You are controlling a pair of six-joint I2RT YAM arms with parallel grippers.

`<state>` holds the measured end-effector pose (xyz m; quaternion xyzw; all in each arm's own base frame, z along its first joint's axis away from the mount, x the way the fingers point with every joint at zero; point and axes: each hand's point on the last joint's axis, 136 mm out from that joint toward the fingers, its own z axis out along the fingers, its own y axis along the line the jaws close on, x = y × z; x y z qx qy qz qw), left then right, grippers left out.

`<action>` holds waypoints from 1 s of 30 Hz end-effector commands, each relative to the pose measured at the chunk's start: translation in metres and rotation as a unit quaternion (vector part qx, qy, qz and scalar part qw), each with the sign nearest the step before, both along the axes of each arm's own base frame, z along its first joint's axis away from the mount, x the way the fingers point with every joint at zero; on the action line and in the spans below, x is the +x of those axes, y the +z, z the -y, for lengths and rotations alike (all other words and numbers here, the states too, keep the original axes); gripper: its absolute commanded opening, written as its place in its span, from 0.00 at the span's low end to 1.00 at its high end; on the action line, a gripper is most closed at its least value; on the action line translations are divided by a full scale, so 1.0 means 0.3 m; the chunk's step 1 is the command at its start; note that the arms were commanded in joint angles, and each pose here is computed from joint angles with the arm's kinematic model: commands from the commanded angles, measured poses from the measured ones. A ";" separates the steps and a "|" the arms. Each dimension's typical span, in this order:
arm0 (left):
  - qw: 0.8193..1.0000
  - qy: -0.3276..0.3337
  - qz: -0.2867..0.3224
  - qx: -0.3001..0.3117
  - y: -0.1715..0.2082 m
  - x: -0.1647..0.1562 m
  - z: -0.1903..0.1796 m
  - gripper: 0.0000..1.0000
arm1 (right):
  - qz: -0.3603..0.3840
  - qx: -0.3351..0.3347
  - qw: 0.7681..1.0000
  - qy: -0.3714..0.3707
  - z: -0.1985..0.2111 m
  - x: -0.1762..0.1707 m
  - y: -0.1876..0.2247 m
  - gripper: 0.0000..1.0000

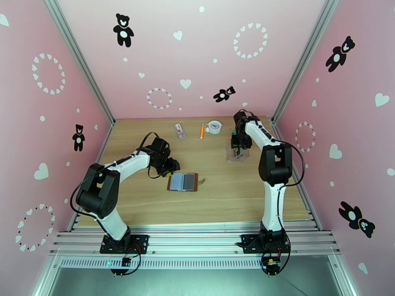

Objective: Put the credit cards into the card holder

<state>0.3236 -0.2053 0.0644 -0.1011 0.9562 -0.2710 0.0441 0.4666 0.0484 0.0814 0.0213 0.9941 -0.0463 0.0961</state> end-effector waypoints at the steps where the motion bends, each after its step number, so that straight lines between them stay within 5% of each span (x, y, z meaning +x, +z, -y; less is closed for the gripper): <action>1: 1.000 -0.002 0.010 -0.003 0.030 0.000 -0.004 0.45 | -0.023 -0.019 0.999 -0.014 0.034 -0.010 -0.027 0.54; 18: 1.000 -0.003 0.005 -0.002 0.012 -0.004 -0.004 0.45 | -0.052 -0.015 0.998 -0.025 0.053 -0.019 -0.093 0.48; 25: 1.000 -0.007 0.003 -0.002 0.006 0.003 0.001 0.45 | -0.053 -0.021 0.998 -0.024 0.048 -0.017 -0.064 0.19; 30: 1.000 -0.011 0.003 -0.003 0.008 0.012 0.006 0.45 | -0.048 -0.028 0.998 -0.025 0.036 -0.011 -0.028 0.14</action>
